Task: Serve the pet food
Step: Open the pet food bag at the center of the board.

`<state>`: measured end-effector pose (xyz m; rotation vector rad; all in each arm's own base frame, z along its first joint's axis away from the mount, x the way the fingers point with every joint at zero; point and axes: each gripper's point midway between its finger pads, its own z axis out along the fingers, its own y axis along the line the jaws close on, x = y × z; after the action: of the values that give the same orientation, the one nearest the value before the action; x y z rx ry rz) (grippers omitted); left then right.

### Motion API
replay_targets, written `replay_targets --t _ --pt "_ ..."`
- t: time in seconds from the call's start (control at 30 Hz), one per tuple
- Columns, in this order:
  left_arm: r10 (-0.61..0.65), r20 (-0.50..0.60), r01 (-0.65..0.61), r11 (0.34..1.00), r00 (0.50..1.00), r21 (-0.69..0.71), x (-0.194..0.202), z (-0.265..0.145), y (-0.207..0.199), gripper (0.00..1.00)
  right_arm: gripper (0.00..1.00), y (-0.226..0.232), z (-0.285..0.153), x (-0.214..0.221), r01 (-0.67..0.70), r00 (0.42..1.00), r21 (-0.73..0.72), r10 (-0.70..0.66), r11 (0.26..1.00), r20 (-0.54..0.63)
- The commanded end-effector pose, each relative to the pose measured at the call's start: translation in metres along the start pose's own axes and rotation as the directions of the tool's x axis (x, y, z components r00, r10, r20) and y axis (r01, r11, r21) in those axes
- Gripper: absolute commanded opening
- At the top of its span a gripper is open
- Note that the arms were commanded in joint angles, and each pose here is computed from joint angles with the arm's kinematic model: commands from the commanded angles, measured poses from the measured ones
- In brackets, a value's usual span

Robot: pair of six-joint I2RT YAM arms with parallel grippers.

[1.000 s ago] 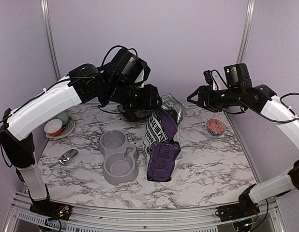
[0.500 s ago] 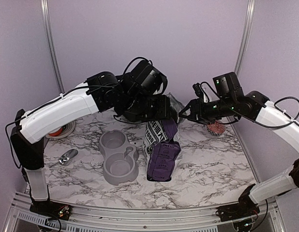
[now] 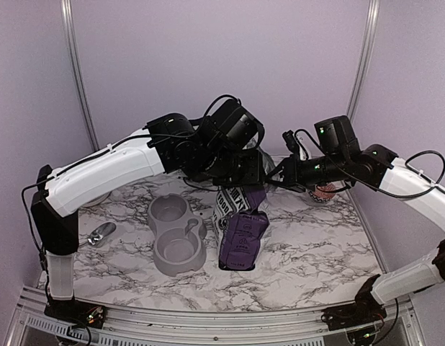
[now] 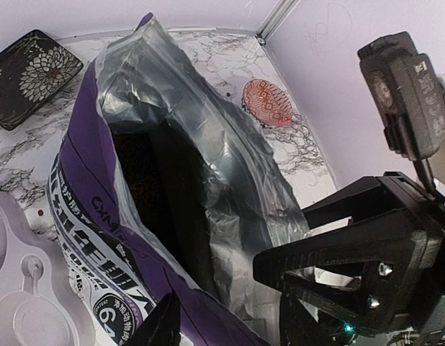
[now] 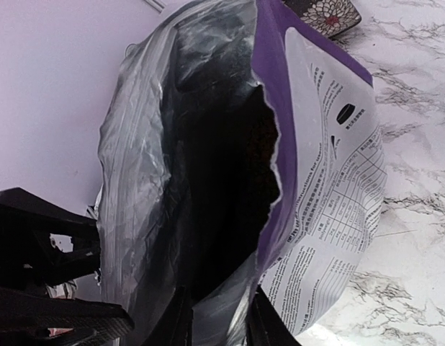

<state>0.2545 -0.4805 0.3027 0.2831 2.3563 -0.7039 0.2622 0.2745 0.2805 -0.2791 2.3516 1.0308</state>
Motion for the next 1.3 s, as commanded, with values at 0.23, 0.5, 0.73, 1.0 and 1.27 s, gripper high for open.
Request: replay_targets --t 0.23,0.5,0.73,1.0,1.27 --pt "0.056 -0.048 -0.06 0.994 0.997 -0.095 0.016 0.017 0.016 0.27 0.12 0.011 -0.003 -0.006 0.032 0.999 -0.027 -0.031 0.999 0.031" --pt "0.081 -0.012 -0.082 0.991 0.997 -0.106 0.004 0.008 0.016 0.0 0.0 0.018 -0.005 -0.022 0.066 0.996 0.021 -0.067 0.998 0.053" --pt "0.141 0.069 -0.125 0.973 0.988 -0.195 -0.027 -0.034 0.032 0.0 0.0 0.034 -0.016 -0.05 0.13 0.987 0.117 -0.139 0.985 0.08" --pt "0.201 0.067 -0.162 0.911 0.977 -0.379 -0.035 -0.07 0.079 0.0 0.0 0.034 -0.026 -0.068 0.138 0.981 0.267 -0.169 0.954 0.098" --pt "0.209 0.047 -0.167 0.879 0.977 -0.446 -0.028 -0.076 0.102 0.0 0.0 0.02 -0.061 -0.075 0.1 0.975 0.387 -0.168 0.917 0.145"
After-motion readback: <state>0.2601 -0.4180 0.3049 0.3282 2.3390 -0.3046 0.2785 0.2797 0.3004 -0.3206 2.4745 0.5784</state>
